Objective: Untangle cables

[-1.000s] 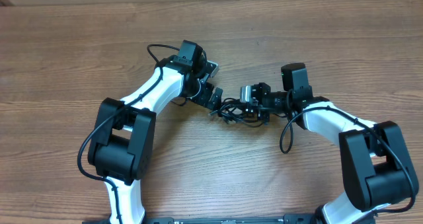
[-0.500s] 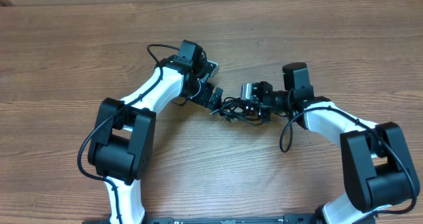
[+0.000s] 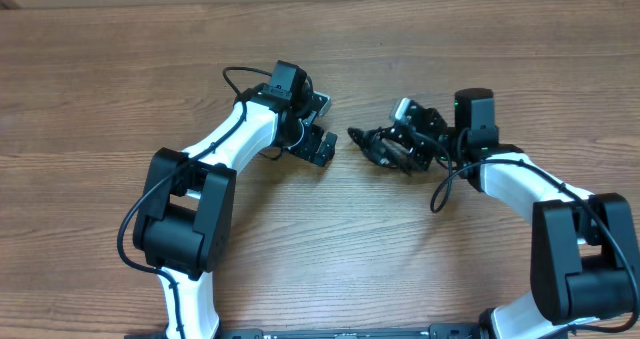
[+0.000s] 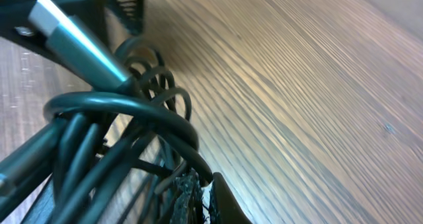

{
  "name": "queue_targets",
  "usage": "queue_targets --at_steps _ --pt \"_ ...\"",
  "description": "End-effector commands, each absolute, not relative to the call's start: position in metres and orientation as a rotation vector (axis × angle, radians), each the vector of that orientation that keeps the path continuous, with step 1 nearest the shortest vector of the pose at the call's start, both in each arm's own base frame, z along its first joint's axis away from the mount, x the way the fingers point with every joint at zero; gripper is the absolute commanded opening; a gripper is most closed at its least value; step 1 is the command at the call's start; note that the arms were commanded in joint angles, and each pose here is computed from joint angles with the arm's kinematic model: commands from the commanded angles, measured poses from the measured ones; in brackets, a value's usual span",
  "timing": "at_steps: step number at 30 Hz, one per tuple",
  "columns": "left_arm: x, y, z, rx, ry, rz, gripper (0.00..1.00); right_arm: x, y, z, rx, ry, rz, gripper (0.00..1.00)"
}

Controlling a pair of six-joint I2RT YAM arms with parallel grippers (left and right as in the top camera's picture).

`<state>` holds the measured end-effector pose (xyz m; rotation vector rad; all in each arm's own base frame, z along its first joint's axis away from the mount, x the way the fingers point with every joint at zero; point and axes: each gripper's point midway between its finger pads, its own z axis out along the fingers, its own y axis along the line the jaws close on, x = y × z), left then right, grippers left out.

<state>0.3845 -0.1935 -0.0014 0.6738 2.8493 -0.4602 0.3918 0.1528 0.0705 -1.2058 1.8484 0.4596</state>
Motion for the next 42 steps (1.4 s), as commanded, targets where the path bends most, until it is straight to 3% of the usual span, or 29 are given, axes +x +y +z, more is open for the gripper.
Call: queue_targets --at_steps 1,19,33,42 --pt "0.292 -0.153 -0.120 0.673 3.269 -0.347 1.00 0.405 0.148 0.088 -1.152 1.851 0.408 0.04" --pt "0.292 -0.153 -0.120 0.671 3.269 -0.347 0.99 0.410 0.105 0.056 -1.081 2.097 0.145 0.04" --pt "0.291 -0.153 -0.120 0.666 3.272 -0.350 1.00 0.397 0.157 0.093 -1.157 1.820 0.496 0.04" --pt "0.290 -0.148 -0.120 0.669 3.283 -0.312 1.00 0.382 0.167 0.093 -1.176 1.812 0.609 0.39"
